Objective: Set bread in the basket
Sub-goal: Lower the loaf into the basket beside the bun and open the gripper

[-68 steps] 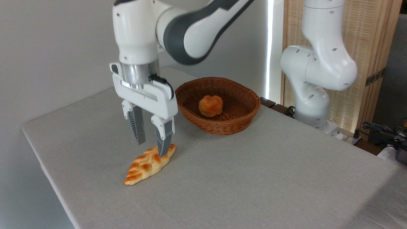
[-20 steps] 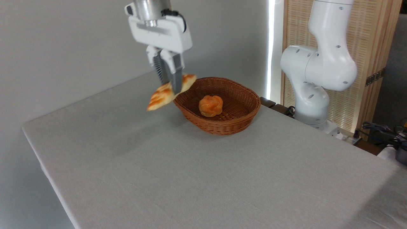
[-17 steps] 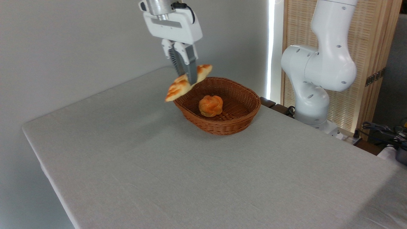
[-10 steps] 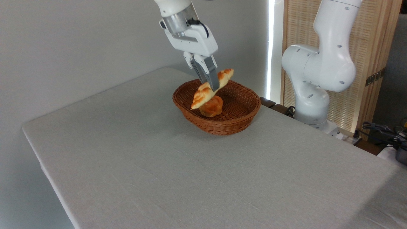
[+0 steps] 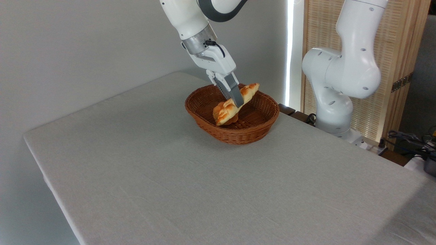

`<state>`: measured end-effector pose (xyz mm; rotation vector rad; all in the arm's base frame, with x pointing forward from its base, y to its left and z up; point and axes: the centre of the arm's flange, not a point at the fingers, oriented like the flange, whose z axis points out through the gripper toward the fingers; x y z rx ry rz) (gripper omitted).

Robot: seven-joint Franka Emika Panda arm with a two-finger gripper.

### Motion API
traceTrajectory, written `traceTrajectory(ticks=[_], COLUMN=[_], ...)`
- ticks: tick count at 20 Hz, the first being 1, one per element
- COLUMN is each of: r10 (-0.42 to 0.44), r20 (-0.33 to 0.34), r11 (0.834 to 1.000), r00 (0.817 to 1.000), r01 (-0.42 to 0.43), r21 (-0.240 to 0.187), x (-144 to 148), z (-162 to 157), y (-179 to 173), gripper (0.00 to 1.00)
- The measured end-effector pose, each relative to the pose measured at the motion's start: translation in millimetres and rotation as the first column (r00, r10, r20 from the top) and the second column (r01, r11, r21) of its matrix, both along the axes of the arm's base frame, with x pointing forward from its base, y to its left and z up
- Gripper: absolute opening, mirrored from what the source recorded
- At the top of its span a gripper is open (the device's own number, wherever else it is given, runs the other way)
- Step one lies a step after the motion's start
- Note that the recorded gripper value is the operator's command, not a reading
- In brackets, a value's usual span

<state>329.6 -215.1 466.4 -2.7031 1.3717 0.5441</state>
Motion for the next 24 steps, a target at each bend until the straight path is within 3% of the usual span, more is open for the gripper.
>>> traceTrajectory(ticks=[3, 24], r10=[-0.002, -0.012], r20=[0.02, 0.028], r11=[1.0, 1.0], r00=[1.0, 1.0], r01=[0.002, 0.011], r21=[-0.01, 0.02], x=[2, 5], z=[-5, -11], y=[-1, 4], gripper=[1.0, 1.0])
